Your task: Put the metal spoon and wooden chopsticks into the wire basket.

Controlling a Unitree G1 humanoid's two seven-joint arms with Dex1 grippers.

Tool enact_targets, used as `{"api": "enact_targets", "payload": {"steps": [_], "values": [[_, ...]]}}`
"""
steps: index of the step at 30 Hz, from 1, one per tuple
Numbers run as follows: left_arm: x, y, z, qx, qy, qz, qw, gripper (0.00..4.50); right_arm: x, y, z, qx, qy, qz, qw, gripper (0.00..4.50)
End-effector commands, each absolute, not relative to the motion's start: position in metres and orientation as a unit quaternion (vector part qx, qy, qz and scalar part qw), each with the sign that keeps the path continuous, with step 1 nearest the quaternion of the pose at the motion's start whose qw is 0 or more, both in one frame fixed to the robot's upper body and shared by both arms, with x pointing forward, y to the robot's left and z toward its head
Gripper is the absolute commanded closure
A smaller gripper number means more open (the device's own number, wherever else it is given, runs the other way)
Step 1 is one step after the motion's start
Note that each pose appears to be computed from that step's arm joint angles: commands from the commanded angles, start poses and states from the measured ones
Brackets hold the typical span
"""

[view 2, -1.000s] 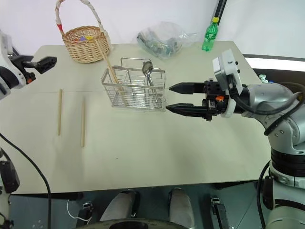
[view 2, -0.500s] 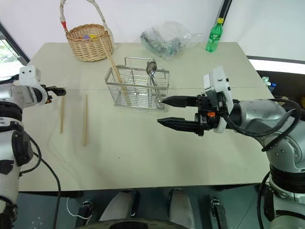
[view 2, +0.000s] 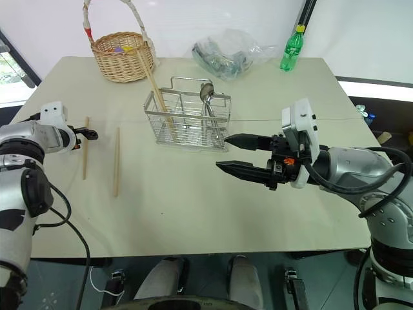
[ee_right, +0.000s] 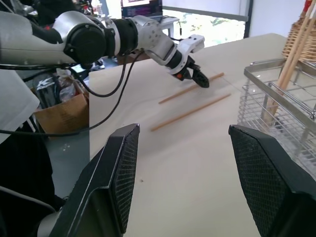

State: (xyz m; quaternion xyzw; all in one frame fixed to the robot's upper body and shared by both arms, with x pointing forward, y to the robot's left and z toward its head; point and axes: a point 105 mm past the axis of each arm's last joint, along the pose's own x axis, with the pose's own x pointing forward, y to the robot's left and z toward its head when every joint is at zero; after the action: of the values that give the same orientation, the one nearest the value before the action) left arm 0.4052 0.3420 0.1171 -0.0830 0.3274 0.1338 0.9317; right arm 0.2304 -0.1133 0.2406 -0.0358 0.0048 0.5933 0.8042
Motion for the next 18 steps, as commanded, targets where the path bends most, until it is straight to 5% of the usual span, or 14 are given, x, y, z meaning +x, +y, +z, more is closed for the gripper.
{"api": "enact_targets", "payload": {"steps": [1,5,11,18], "values": [[0.402,0.341,0.109,-0.095,0.337,0.140,0.926,0.00,0.226,-0.116,0.253,-0.052,-0.023,0.587,0.808,1.56],[0.403,0.338,0.107,-0.113,0.334,0.137,0.926,1.35,0.226,-0.117,0.254,-0.049,-0.024,0.583,0.810,1.50],[0.404,0.336,0.106,-0.125,0.332,0.139,0.924,4.46,0.226,-0.116,0.255,-0.047,-0.025,0.580,0.813,1.50],[0.420,0.335,0.134,-0.103,0.269,0.130,0.949,4.46,0.228,-0.118,0.253,-0.048,-0.021,0.579,0.814,1.50]]}}
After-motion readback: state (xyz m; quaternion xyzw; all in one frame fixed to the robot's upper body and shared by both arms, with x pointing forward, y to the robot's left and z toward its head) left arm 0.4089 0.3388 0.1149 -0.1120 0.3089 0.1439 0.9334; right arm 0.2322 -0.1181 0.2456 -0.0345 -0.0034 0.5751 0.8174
